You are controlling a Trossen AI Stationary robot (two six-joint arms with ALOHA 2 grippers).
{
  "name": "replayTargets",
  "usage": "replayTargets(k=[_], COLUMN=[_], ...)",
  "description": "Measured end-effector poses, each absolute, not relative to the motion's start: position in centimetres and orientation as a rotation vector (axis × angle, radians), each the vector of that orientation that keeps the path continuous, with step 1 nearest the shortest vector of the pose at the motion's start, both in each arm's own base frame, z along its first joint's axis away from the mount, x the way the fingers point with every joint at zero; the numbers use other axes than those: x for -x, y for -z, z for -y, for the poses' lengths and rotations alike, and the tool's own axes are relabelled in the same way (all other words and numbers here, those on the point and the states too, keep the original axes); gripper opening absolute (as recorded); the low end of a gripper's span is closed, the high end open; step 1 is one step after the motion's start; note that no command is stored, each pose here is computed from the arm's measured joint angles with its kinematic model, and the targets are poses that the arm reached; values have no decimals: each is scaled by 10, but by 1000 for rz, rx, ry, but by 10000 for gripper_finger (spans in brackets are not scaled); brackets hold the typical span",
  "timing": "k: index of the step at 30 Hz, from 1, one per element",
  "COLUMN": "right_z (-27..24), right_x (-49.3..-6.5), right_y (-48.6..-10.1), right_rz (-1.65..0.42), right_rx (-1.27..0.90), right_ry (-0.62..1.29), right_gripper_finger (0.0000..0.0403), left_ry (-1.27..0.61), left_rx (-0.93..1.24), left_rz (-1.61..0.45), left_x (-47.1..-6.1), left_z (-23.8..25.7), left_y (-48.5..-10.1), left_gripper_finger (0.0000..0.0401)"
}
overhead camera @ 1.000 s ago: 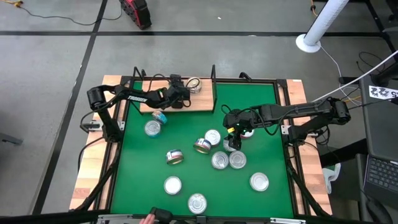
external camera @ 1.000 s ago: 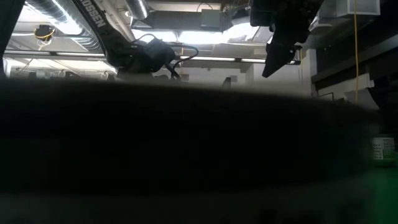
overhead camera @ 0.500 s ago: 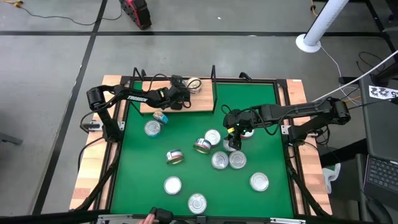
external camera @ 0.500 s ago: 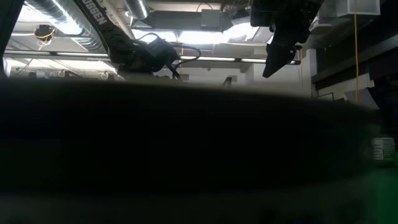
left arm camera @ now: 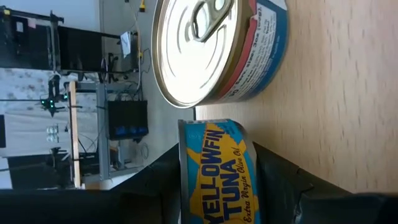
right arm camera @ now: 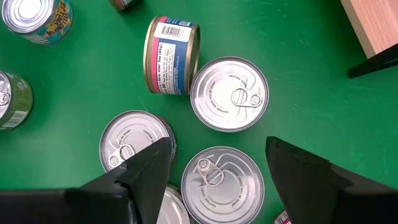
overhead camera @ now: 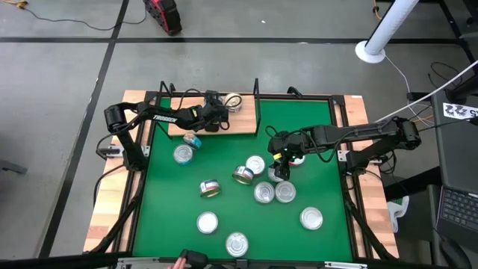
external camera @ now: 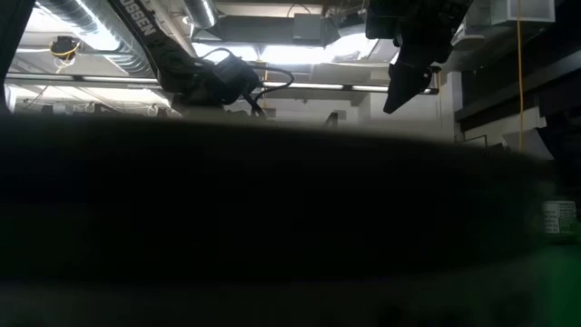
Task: Stack canned seafood by type on shelf
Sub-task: Put the yellow blue tuna can on the shelf
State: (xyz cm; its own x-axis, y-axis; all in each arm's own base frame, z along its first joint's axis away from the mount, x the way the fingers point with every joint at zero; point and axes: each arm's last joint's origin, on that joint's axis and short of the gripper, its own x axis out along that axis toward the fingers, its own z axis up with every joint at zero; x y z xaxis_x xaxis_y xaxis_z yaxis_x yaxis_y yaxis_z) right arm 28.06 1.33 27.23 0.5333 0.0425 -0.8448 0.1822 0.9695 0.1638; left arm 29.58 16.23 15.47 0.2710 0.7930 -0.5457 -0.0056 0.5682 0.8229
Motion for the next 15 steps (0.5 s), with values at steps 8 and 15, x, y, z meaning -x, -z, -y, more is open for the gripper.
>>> replayTargets(k=[8,15], right_z=[-13,-13], right_x=[-281,-281], right_y=[-272,-272], right_rz=[-1008,-1008], right_rx=[-244,-244], right_ry=[84,84], right_gripper_finger=[262,262], left_ry=[-656,-664], left_rx=[-774,-762], left_rz=[-1170,-1164], left_x=[-295,-295], left_z=[-162,-162], left_y=[-155,-155], left_gripper_finger=[157,157])
